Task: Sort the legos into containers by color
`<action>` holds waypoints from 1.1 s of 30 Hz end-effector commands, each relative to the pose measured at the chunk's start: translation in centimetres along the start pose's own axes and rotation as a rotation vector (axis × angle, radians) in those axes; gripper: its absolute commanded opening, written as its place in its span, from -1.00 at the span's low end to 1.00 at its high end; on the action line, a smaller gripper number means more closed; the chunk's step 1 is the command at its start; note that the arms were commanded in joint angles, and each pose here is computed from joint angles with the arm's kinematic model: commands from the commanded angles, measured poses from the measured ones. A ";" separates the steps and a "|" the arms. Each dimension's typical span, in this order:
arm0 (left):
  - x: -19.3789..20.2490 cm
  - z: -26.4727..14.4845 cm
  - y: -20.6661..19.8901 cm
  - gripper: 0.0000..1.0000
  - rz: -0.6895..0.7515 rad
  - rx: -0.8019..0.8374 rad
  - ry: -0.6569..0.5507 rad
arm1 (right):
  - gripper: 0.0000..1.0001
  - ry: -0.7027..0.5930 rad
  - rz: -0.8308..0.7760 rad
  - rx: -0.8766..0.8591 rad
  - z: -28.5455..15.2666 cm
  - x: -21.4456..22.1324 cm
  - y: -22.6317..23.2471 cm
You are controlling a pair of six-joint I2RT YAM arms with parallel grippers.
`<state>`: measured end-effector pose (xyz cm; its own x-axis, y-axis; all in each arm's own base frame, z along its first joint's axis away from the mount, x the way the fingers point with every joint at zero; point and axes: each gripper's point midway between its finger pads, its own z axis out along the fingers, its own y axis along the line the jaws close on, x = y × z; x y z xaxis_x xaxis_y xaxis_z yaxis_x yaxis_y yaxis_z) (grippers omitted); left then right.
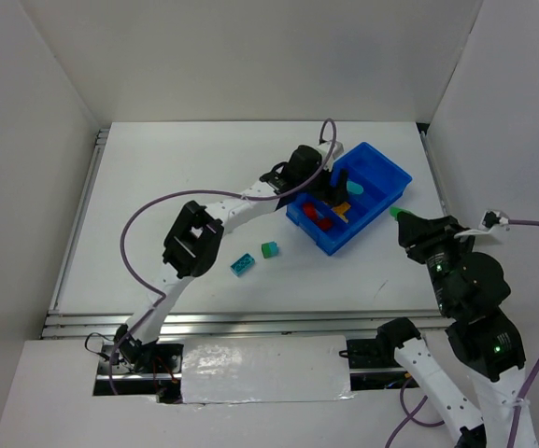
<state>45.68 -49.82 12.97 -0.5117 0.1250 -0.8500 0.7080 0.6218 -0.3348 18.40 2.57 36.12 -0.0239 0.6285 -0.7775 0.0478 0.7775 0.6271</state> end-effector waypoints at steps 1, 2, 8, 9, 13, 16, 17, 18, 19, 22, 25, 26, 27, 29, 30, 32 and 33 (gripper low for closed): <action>-8.0 -4.9 -2.5 0.99 0.009 0.015 -0.190 | -1.00 0.009 -0.009 0.045 1.3 0.6 -0.6; -9.0 -6.1 -2.5 0.99 0.004 -0.001 -0.214 | -1.00 0.016 -0.008 0.049 1.6 0.8 -0.5; -13.0 -16.4 0.8 0.99 -0.088 -0.313 -0.246 | -1.00 0.058 -0.028 0.069 3.7 2.3 -0.5; -12.0 -18.8 1.5 0.99 -0.126 -0.379 -0.200 | -1.00 0.065 -0.036 0.074 4.1 2.7 -0.6; -8.0 -25.3 5.2 0.99 -0.262 -0.525 -0.148 | -1.00 0.110 -0.061 0.081 6.6 4.3 -0.4; -3.9 -29.1 6.2 0.99 -0.348 -0.528 -0.094 | -1.00 0.164 -0.081 0.096 9.7 5.6 -0.4; -3.0 -30.4 6.9 0.99 -0.357 -0.572 -0.083 | -1.00 0.160 -0.079 0.087 10.4 5.4 -0.1; -2.1 -32.4 7.0 0.99 -0.358 -0.606 -0.083 | -1.00 0.178 -0.075 0.070 11.1 5.5 0.2; -0.9 -33.8 7.3 0.99 -0.358 -0.649 -0.056 | -1.00 0.190 -0.071 0.116 12.6 5.6 -1.1; -0.1 -38.7 7.8 0.99 -0.343 -0.764 -0.083 | -1.00 0.229 -0.023 0.123 15.4 5.4 -2.5; 1.1 -42.4 7.5 0.99 -0.298 -0.820 -0.073 | -1.00 0.260 0.016 0.124 17.4 5.0 -3.6; 1.5 -43.9 7.3 0.99 -0.282 -0.834 -0.074 | -1.00 0.234 0.016 0.141 17.9 4.0 -4.1; 2.5 -44.8 7.9 0.99 -0.259 -0.882 -0.055 | -1.00 0.217 0.005 0.172 18.3 3.4 -4.9; 3.5 -46.6 8.0 0.99 -0.237 -0.919 -0.046 | -1.00 0.203 0.000 0.242 19.3 2.6 -6.7; 4.6 -47.1 8.7 0.99 -0.216 -0.958 -0.033 | -1.00 0.196 0.001 0.271 19.6 2.3 -7.6; 5.0 -48.0 8.7 0.99 -0.205 -0.963 -0.073 | -1.00 0.192 0.015 0.325 20.6 2.0 -9.7; 6.0 -48.0 9.1 0.99 -0.209 -0.976 -0.075 | -1.00 0.198 0.027 0.335 20.9 2.1 -10.3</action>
<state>26.38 -8.40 26.19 -0.5177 -0.1389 -0.8442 -0.0741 0.9903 -0.1176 37.06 -2.79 24.72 -0.2789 0.6696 -0.6883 0.3942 0.7334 0.5538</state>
